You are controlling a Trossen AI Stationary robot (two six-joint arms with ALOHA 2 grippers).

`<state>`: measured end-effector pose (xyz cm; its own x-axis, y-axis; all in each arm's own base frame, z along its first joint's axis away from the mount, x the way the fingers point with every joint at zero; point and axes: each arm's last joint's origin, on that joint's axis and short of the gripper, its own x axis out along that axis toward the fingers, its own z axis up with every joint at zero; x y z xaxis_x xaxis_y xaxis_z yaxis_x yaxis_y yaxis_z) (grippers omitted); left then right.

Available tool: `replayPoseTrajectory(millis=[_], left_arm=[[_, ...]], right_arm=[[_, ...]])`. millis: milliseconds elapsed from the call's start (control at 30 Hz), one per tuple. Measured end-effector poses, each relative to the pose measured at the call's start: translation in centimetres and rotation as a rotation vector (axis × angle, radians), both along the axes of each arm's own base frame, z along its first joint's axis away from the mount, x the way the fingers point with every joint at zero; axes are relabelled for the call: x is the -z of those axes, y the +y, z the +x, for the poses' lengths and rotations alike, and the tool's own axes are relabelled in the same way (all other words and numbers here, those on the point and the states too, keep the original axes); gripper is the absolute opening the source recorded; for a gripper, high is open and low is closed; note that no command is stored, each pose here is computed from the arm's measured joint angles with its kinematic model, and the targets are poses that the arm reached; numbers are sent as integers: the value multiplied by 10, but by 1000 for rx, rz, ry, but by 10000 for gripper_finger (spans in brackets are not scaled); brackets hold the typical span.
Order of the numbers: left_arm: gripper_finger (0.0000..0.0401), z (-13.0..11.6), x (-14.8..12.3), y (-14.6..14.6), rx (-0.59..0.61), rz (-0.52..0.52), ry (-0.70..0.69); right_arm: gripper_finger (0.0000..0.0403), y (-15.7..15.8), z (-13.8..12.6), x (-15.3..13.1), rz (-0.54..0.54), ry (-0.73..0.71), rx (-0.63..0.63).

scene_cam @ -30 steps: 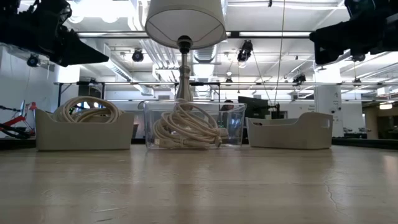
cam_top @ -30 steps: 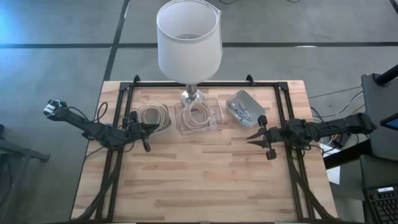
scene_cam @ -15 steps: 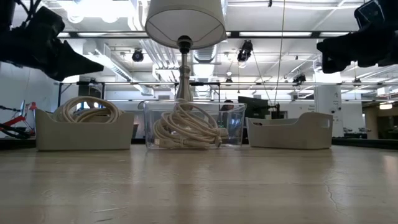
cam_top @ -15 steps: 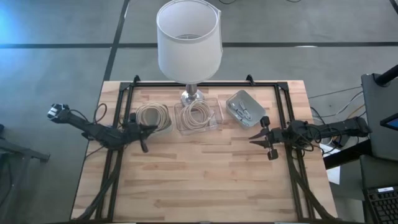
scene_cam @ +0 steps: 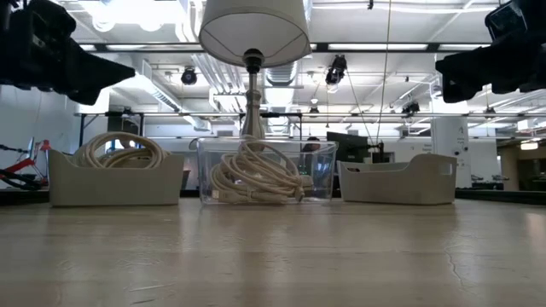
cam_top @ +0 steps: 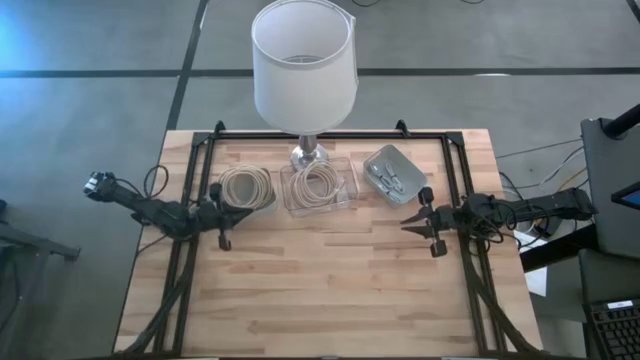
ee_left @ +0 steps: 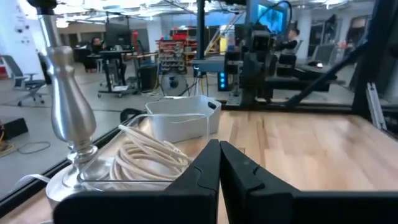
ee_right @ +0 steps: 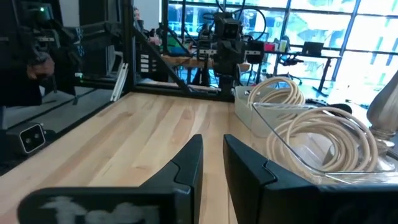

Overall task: Pick & Place USB Port
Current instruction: Return to Home Position

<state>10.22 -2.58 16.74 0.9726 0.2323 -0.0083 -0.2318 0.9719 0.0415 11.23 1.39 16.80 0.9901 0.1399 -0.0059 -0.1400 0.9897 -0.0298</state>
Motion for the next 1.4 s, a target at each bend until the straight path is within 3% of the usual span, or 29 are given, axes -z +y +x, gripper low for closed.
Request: replayPoseTrajectory(millis=[200, 400, 633, 833, 1400], left_arm=[[3, -1, 8, 0, 12, 53, 86], [3, 0, 10, -4, 173, 108, 111], [4, 0, 10, -6, 214, 155, 120], [8, 0, 12, -6, 223, 70, 128], [12, 1, 15, -6, 220, 67, 146]], right_arm=[[56, 0, 0, 0, 3, 1, 0], [56, 0, 0, 0, 2, 1, 0], [56, 0, 0, 0, 4, 1, 0], [57, 0, 0, 0, 4, 1, 0], [57, 0, 0, 0, 4, 1, -1]])
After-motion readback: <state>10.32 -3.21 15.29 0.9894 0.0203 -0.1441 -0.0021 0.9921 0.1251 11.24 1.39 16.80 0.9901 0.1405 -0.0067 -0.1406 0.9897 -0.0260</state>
